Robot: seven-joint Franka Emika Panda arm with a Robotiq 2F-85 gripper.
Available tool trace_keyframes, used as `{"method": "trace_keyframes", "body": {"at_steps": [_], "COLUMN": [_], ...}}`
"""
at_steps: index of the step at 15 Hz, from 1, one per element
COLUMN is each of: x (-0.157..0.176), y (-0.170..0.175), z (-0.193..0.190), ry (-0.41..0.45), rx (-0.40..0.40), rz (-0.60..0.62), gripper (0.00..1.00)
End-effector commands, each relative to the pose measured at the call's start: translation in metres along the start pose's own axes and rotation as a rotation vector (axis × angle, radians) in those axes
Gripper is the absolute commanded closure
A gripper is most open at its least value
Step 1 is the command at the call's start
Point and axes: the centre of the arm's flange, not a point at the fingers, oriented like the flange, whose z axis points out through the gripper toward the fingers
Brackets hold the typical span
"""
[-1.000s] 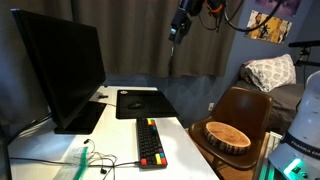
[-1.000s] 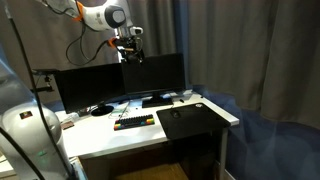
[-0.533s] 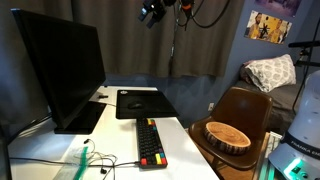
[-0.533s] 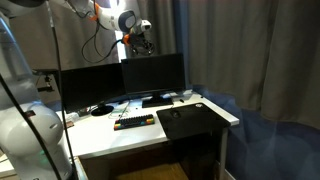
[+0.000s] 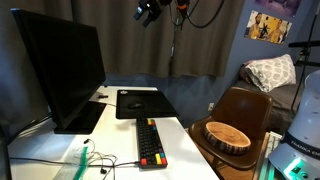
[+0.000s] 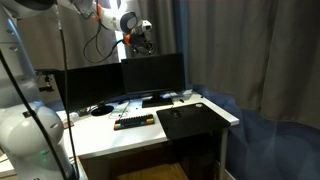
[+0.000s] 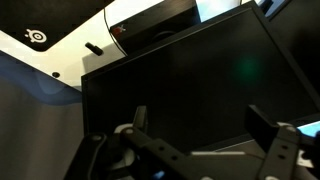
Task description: Push the desktop monitor down in order to slightly adjust its height down
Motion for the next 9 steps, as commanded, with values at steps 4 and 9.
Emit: {"method": "trace_keyframes", "body": {"at_steps": [4,9], "x": [0.029,0.084], "y": [-0.013,-0.054], "z": [0.011,0.029], "ry": [0.038,0.097], "rx": [-0.001,0.029], "rz": [-0.075,-0.193], "gripper": [0.0,0.0]}}
